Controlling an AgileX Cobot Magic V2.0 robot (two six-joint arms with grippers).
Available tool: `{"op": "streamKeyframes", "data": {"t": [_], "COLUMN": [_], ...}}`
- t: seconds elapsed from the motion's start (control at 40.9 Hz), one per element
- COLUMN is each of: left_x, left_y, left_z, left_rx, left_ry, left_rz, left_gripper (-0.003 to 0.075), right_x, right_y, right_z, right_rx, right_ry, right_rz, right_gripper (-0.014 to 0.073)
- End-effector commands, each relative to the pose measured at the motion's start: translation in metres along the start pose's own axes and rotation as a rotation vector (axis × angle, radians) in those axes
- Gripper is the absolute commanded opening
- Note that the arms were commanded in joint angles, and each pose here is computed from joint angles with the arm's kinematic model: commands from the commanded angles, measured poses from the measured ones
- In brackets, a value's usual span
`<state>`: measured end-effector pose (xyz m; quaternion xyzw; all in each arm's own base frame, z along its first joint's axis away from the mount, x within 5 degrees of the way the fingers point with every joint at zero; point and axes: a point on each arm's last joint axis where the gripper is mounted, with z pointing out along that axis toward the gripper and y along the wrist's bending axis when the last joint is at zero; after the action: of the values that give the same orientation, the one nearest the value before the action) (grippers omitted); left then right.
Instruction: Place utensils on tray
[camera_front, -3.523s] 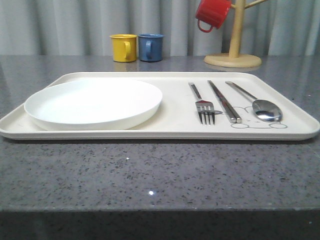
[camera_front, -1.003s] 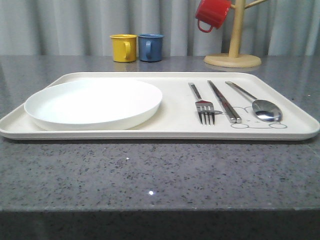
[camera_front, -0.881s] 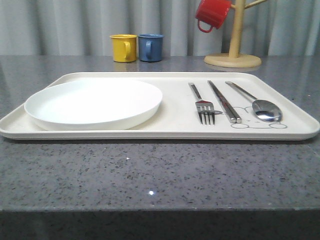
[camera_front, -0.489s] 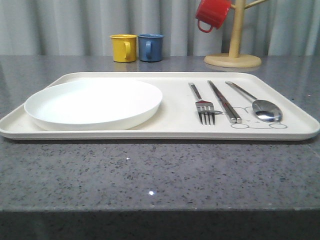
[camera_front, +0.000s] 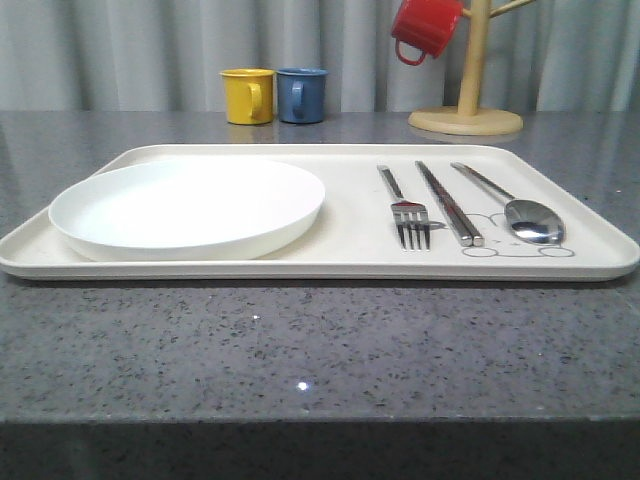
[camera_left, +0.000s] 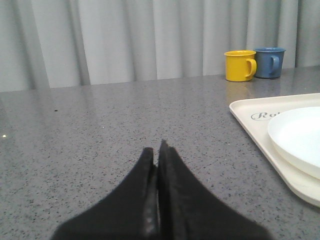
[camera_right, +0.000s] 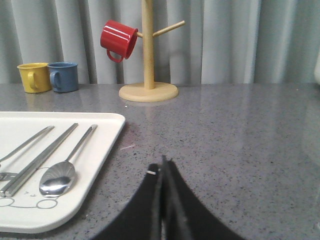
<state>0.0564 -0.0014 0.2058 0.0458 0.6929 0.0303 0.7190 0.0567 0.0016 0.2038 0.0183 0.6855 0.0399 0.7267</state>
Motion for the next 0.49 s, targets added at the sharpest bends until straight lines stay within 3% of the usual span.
{"op": "streamKeyframes", "data": {"t": [0.0, 0.465], "left_x": [-0.0101, -0.0101], "left_y": [0.0014, 0.0014], "left_z": [-0.0025, -0.0025], "left_rx": [-0.015, -0.015], "left_ry": [-0.108, -0.108], "left_rz": [-0.012, -0.012], "left_gripper": [-0.0018, -0.0018], "right_x": [-0.0092, -0.0103], "right_y": [0.0006, 0.0006], "right_z": [-0.0019, -0.0020], "right_rx": [-0.006, -0.005], "right_ry": [-0.107, -0.119], "right_rz": [-0.002, -0.007], "right_gripper": [-0.0068, -0.0068]}}
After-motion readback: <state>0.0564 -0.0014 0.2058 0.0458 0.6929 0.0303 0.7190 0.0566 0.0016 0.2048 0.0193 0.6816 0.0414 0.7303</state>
